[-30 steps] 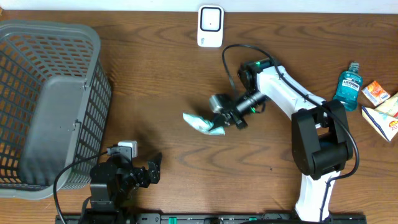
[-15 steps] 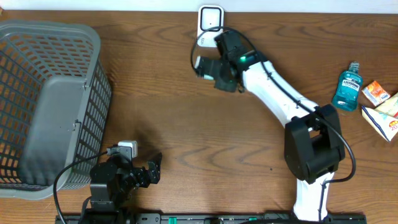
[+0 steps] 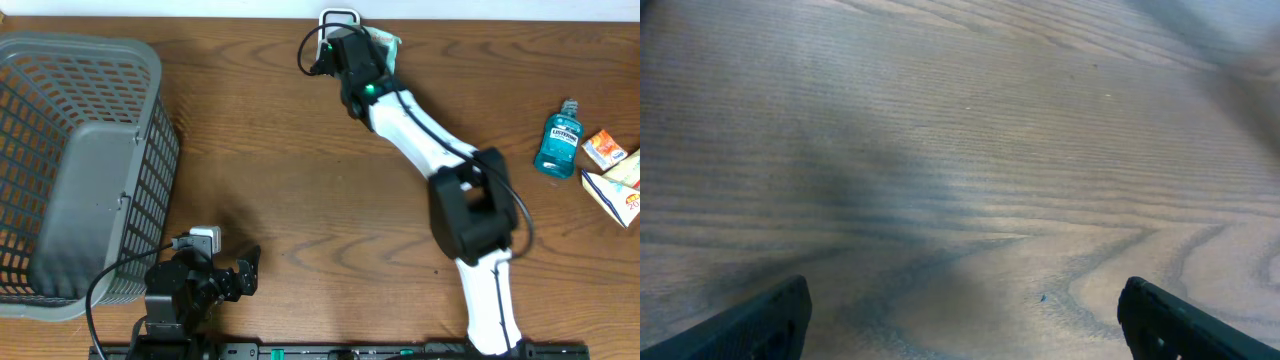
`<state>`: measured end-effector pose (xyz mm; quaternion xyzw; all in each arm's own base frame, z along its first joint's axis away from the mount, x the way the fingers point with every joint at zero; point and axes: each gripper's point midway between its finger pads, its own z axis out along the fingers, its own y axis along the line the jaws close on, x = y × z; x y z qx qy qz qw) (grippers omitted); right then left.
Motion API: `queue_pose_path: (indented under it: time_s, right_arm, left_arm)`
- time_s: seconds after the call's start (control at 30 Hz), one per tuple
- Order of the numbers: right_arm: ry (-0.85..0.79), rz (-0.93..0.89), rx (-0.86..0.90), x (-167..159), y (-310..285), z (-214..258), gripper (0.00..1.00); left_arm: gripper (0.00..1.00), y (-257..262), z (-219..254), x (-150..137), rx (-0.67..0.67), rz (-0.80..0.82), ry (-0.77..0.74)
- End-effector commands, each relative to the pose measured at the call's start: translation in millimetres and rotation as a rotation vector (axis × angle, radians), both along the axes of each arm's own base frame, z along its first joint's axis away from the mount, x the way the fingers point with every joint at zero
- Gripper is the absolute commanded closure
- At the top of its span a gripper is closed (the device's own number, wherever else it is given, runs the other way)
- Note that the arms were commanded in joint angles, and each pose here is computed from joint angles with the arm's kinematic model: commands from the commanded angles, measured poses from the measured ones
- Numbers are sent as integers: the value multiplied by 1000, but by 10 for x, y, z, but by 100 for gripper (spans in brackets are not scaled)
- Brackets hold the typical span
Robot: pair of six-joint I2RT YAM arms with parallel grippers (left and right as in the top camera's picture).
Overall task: Scan the item barcode
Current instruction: 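Hold the wipes pack in front of the scanner face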
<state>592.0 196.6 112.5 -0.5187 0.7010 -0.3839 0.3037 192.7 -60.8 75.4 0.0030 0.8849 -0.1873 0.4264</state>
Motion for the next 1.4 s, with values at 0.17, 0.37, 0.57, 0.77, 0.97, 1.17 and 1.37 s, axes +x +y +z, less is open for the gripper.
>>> queue_pose_path:
  time_s: [0.17, 0.37, 0.57, 0.77, 0.97, 1.17, 1.37]
  right_arm:
    - [-121, -31, -73, 546, 146, 83, 99]
    - [-93, -13, -45, 569, 163, -120, 99]
    - [-97, -15, 98, 600, 238, -182, 99]
    - [-71, 6, 142, 591, 290, -257, 99]
    - [-75, -11, 120, 651, 121, -243, 99]
    - [-68, -4, 60, 721, -79, -231, 99]
    - [-60, 68, 28, 743, 4, -217, 99]
  left_arm:
    - [2, 16, -62, -18, 1, 10, 20]
    - [2, 16, -62, -18, 1, 10, 20]
    - [2, 16, -62, -18, 0, 10, 20]
    - [2, 16, -62, -18, 1, 10, 20]
    - [2, 16, -62, -18, 1, 10, 20]
    - [2, 16, -62, -18, 0, 10, 20]
    - [2, 16, -62, -18, 1, 10, 20]
